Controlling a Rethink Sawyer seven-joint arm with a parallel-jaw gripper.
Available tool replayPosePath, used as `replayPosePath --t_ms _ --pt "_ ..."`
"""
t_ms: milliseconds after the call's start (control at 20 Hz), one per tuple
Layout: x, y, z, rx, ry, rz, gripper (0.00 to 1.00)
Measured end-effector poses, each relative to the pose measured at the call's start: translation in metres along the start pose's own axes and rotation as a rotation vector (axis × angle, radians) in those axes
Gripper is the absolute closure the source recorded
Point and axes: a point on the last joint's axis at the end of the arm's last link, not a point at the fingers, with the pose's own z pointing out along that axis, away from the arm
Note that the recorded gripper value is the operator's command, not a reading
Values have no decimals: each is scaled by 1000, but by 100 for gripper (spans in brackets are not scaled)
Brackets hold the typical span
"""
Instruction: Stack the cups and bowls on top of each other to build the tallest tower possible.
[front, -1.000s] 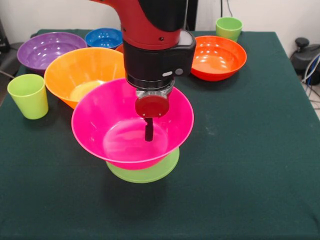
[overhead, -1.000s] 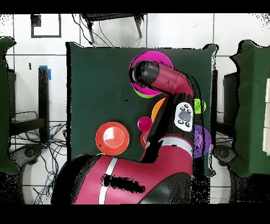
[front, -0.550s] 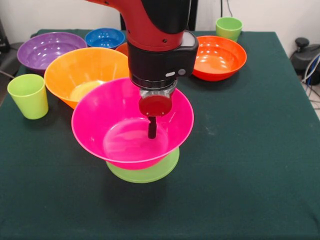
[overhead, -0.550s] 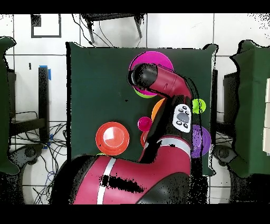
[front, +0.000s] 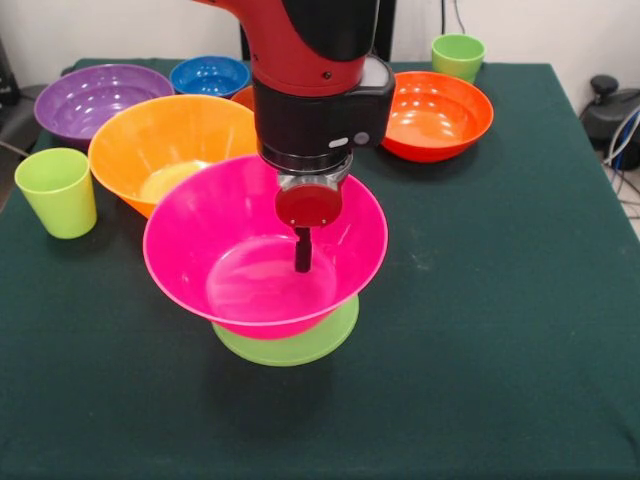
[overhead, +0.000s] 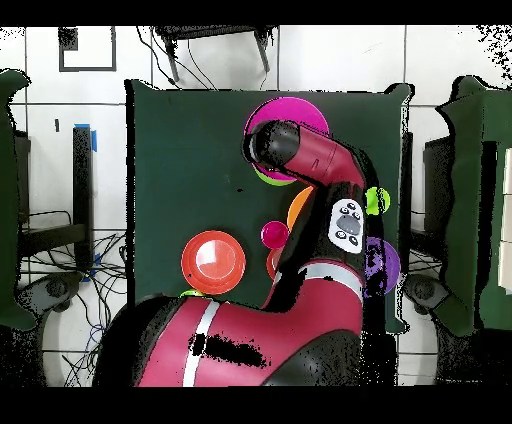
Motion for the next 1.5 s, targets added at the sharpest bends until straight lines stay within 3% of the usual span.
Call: replayPosePath --t_ms 900,1250,1500 --pt "2 5 -33 -30 26 45 0" --pt "3 4 -33 -35 33 60 0" --pt "8 -8 -23 -26 34 72 0"
